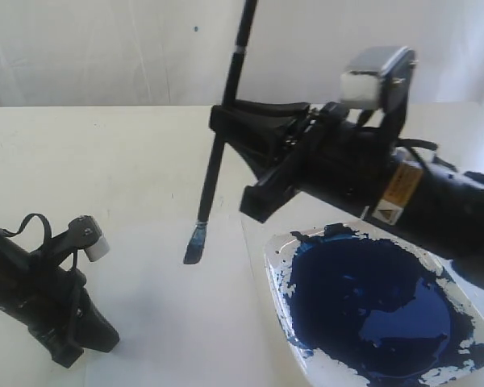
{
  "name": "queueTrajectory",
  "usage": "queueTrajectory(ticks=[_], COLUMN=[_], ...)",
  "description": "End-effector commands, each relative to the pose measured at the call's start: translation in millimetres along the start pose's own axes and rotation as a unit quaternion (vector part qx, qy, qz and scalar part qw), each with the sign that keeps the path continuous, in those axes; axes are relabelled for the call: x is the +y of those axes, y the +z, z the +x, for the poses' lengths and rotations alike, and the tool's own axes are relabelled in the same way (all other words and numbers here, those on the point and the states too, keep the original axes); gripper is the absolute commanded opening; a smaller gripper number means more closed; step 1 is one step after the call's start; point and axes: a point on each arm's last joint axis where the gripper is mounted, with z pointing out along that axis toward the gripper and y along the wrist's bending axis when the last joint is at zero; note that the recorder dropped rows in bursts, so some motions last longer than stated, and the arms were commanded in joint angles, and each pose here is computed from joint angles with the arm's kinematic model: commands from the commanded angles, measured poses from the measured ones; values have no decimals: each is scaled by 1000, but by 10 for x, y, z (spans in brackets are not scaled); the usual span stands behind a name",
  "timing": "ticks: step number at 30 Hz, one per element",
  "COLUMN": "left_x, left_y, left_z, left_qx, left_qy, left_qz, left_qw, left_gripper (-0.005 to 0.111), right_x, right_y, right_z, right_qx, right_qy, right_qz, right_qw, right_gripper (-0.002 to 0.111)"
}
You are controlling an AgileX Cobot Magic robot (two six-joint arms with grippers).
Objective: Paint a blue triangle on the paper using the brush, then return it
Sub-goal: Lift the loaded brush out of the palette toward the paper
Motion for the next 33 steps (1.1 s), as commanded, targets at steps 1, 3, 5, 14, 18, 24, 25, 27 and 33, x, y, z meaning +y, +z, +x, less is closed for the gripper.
queueTrajectory(ticks=[1,3,5,14,18,24,25,27,33], left_x=[-35,-35,-35,-35,-35,-35,-35,-35,-35], left_y=[-2,-2,-2,-2,-2,-2,-2,-2,-2], left_z=[12,12,12,12,12,12,12,12,12], left_qx=[2,2,2,2,2,2,2,2,2], left_qy=[0,0,0,0,0,0,0,0,0], left_qz=[11,11,11,11,11,11,11,11,11], left_qw=[1000,1000,1000,1000,1000,1000,1000,1000,1000], left_gripper=[0,0,0,0,0,0,0,0,0], right_x=[31,21,14,6,-52,-101,-105,-111,-122], right_y=[285,373,440,750,777,778,780,782,781], right_z=[208,301,370,547,599,656,676,710,724], right_qx=[16,22,26,43,56,58,60,64,67], right_qy=[7,20,29,32,31,46,47,48,47], right_qz=[-8,-5,-3,14,43,64,65,65,71], right_qw=[1000,1000,999,998,997,995,995,995,994], right_gripper=[0,0,0,0,0,0,0,0,0])
